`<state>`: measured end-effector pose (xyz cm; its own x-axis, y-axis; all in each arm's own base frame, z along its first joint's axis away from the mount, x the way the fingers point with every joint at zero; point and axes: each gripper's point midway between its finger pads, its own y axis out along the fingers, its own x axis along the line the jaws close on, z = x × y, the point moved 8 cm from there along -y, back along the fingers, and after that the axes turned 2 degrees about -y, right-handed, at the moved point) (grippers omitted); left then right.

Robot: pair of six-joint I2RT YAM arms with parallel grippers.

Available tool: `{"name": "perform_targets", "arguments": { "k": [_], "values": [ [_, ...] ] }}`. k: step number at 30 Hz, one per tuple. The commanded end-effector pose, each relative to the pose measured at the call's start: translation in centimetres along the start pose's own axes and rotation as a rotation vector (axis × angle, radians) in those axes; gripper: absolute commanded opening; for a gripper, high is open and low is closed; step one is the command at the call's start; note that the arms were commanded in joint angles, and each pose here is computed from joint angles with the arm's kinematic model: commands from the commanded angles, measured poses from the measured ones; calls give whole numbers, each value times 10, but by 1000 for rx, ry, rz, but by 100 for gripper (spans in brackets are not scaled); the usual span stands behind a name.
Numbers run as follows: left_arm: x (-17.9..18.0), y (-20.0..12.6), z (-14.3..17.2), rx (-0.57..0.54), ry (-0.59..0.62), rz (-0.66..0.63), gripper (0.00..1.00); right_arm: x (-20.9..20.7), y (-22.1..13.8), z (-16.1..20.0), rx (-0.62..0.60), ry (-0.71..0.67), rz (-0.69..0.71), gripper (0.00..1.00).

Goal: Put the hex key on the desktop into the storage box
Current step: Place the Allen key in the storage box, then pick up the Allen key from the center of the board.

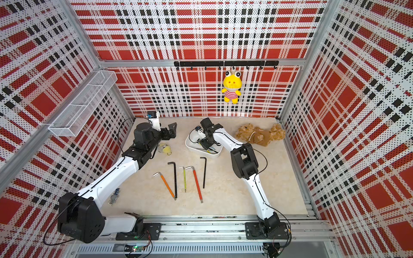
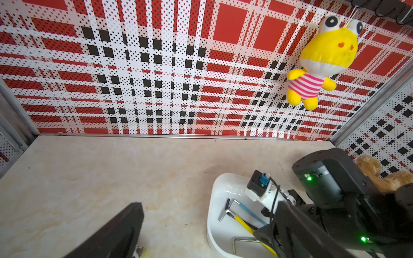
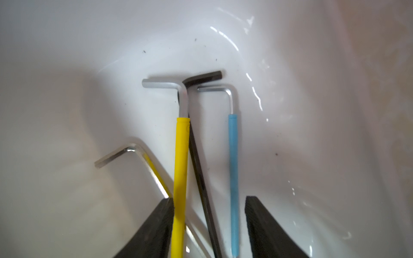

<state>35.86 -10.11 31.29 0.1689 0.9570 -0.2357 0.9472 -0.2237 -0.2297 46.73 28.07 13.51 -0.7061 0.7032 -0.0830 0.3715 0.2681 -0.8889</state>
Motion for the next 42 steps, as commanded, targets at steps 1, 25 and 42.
{"name": "perform_targets", "arguments": {
  "k": [1, 25, 42],
  "values": [
    [0, 4, -5, -10, 13, -11, 99, -8, -78, -27, -179, 68, 65, 62],
    [4, 8, -4, -32, -17, 14, 99, 91, -127, 110, 35, 700, 81, 77],
    [5, 4, -7, -37, -18, 11, 99, 119, -44, 102, 180, 661, 94, 67]
  ]
}}
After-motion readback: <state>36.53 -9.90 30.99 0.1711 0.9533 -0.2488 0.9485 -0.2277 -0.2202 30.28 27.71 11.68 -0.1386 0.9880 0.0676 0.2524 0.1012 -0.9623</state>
